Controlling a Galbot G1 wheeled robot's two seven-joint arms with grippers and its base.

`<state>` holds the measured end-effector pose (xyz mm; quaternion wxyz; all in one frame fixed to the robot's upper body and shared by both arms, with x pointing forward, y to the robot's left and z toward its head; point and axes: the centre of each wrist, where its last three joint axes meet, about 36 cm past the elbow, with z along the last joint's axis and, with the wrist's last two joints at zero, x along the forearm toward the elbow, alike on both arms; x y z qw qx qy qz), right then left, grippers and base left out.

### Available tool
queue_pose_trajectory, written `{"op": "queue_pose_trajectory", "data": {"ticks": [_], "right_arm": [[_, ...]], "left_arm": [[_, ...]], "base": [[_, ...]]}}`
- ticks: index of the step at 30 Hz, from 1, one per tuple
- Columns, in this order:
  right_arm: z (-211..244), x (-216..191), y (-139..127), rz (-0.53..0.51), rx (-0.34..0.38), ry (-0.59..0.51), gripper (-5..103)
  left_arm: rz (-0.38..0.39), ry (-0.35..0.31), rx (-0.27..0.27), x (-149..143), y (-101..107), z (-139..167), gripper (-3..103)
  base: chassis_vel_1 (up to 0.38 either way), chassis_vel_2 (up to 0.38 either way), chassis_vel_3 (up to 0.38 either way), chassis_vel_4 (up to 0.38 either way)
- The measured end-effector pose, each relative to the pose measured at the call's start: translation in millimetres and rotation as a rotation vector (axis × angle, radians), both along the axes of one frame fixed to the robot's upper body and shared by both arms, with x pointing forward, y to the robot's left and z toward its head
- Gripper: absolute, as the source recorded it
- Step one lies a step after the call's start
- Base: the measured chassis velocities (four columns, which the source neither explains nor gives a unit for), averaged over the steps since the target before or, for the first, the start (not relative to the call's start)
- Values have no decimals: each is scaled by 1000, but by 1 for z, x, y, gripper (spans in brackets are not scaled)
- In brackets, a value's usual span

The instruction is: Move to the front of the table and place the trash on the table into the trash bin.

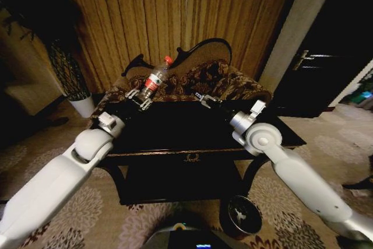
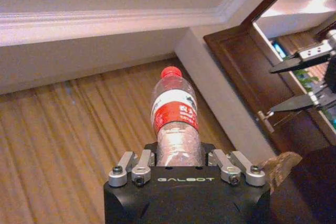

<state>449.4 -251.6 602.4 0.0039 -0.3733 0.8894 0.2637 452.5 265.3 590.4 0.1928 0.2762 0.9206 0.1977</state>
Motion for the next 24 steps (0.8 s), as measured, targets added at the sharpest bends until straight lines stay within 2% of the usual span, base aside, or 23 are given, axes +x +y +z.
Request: {"op": "queue_pose_trajectory", "data": {"ticks": [2, 6, 14, 24], "right_arm": [[0, 0, 0, 2, -2, -3, 100], [2, 1, 2, 11, -9, -19, 100], [3, -4, 0, 27, -10, -52, 100], [7, -10, 2, 70, -12, -70, 100]], "left_arm": [[-8, -1, 0, 1, -3, 0, 39], [-59, 8, 2, -6, -22, 1, 39], [-118, 9, 6, -20, -42, 6, 39], [-125, 24, 13, -25, -45, 2, 39]], "base": [[0, 0, 0, 0], [0, 0, 0, 0], [0, 0, 0, 0], [0, 0, 0, 0]]}}
